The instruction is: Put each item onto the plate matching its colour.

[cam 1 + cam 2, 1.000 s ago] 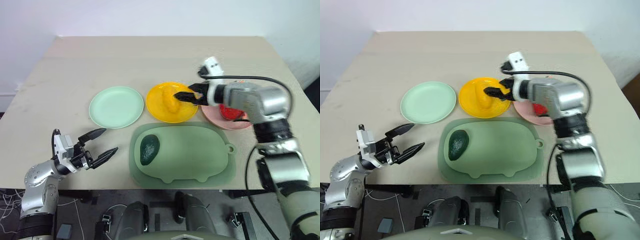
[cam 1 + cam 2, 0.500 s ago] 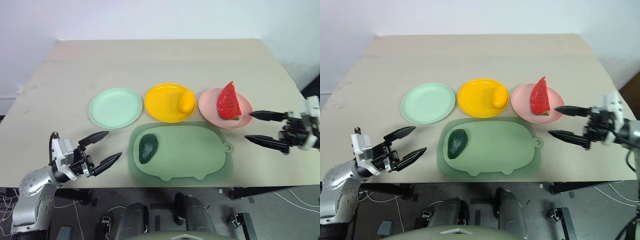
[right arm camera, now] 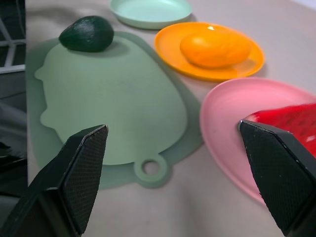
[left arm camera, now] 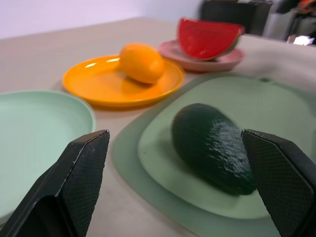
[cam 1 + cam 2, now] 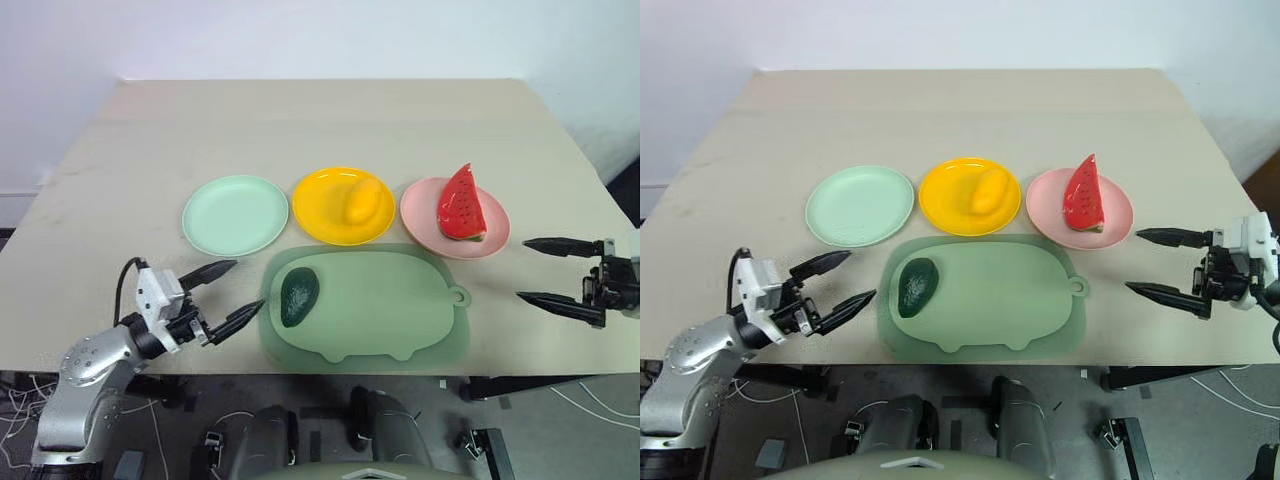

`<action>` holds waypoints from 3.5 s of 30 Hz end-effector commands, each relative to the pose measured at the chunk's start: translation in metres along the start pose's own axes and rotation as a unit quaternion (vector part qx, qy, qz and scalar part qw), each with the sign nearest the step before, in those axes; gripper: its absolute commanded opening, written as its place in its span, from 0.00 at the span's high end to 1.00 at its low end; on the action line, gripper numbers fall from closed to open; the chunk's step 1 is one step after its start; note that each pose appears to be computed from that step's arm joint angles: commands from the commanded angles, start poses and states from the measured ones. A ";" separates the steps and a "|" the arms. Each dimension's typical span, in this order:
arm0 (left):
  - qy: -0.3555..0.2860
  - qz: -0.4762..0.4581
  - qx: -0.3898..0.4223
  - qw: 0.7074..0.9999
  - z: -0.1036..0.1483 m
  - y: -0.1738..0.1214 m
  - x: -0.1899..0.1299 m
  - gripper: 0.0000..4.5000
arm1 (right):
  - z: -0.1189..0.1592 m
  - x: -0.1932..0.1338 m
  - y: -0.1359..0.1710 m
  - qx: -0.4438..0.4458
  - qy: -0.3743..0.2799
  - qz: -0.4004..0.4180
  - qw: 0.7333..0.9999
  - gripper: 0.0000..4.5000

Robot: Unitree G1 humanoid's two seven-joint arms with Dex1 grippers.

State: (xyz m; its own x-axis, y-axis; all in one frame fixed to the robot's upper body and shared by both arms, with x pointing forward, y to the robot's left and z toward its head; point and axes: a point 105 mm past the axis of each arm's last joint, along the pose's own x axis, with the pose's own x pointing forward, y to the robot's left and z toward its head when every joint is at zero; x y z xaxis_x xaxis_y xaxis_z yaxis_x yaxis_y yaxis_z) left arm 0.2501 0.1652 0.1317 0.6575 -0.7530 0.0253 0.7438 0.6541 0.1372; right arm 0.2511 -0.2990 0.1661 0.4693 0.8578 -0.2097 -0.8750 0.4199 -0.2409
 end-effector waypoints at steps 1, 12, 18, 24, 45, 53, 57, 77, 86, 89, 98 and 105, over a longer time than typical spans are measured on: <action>0.007 0.016 0.010 1.000 0.013 -0.006 0.025 0.00 | 0.005 0.006 0.004 -0.013 -0.012 -0.005 1.000 0.01; 0.091 0.071 -0.029 0.993 0.018 -0.020 0.065 0.00 | 0.000 0.019 0.021 0.011 -0.016 -0.019 1.000 0.01; 0.119 0.069 -0.063 0.988 0.017 -0.035 0.071 0.00 | -0.002 0.022 0.025 0.022 -0.016 -0.022 0.999 0.01; 0.169 0.079 -0.080 0.979 -0.003 -0.044 0.075 0.00 | -0.002 0.028 0.026 0.026 -0.021 -0.026 0.999 0.01; 0.109 0.075 -0.070 0.989 0.011 -0.024 0.092 0.31 | -0.002 0.034 0.023 0.030 -0.031 -0.049 0.998 0.00; 0.069 0.197 0.002 0.978 0.025 0.085 0.072 0.31 | 0.001 0.043 0.018 0.030 -0.043 -0.048 0.997 0.00; 0.072 0.211 0.007 0.975 0.011 0.109 0.071 0.31 | 0.002 0.048 0.017 0.030 -0.050 -0.046 0.997 0.00; 0.049 0.196 0.030 0.979 0.009 0.123 0.072 0.01 | 0.002 0.053 0.015 0.030 -0.057 -0.048 0.997 0.00; -0.022 0.164 0.074 0.983 0.070 0.111 0.033 0.01 | 0.000 0.054 0.014 0.033 -0.058 -0.048 0.997 0.00; -0.013 0.140 0.086 0.986 0.071 0.103 0.016 0.01 | 0.000 0.054 0.013 0.032 -0.058 -0.048 0.997 0.00; -0.016 0.055 0.035 0.998 0.052 0.085 -0.039 0.01 | 0.001 0.050 0.008 0.027 -0.057 -0.055 0.996 0.00; -0.023 0.032 0.031 0.999 0.040 0.080 -0.064 0.01 | 0.003 0.046 -0.001 0.018 -0.057 -0.070 0.996 0.00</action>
State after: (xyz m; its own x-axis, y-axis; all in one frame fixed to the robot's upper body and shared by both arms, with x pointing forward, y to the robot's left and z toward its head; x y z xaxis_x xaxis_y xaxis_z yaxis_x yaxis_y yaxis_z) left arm 0.2674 0.2569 0.1659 0.7029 -0.7104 0.0345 0.7001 0.6997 0.1426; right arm 0.2721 -0.2541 0.1454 0.5582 0.8251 -0.0870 -0.8247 0.5403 -0.1670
